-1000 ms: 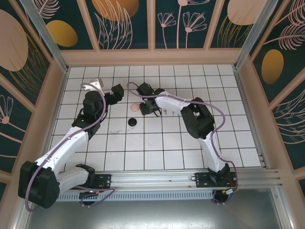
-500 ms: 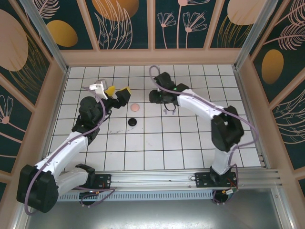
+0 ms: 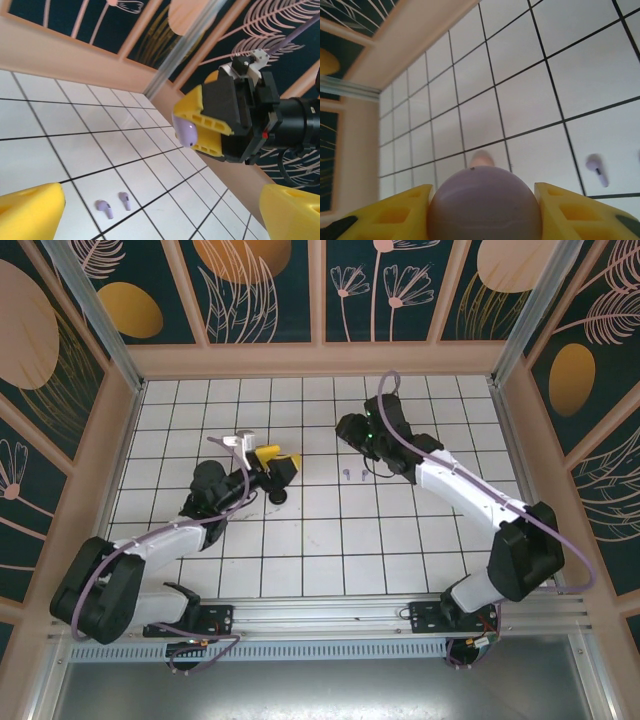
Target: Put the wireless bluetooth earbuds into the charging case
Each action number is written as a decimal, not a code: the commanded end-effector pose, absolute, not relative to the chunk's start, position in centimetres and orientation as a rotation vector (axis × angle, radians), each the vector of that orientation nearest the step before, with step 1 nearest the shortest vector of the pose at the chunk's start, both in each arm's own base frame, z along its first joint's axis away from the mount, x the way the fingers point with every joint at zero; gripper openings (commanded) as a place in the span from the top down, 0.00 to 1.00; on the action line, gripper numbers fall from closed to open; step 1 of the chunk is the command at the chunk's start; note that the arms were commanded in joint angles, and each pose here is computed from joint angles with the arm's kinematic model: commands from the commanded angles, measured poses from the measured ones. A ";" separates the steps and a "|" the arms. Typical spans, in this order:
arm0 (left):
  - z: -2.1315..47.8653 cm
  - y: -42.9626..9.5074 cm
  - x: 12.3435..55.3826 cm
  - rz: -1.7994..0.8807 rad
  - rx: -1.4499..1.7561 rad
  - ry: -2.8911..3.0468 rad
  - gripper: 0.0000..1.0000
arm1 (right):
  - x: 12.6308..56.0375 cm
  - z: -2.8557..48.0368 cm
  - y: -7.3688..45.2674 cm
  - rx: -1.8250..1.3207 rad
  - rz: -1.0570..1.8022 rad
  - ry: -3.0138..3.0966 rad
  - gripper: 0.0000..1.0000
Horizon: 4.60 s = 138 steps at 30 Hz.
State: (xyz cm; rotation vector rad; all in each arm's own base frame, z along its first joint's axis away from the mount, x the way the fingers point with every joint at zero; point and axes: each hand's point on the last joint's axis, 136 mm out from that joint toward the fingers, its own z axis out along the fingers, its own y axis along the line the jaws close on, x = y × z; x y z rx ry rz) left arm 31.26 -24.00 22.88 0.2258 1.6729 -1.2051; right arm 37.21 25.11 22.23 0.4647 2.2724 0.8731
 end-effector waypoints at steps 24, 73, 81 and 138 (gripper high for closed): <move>23.7 -29.4 34.1 -1.364 0.177 1.528 0.19 | 35.2 27.4 29.4 0.658 1.193 2.109 0.66; 24.5 -30.8 34.9 -1.399 0.187 1.485 0.84 | 34.3 27.7 32.1 0.593 1.215 2.129 0.65; 24.6 -30.9 34.8 -1.409 0.194 1.488 0.97 | 34.8 30.0 31.2 0.587 1.224 2.054 0.34; 23.3 -33.1 25.2 -1.572 0.797 1.666 1.00 | 30.3 19.8 23.0 -0.225 0.919 2.072 0.39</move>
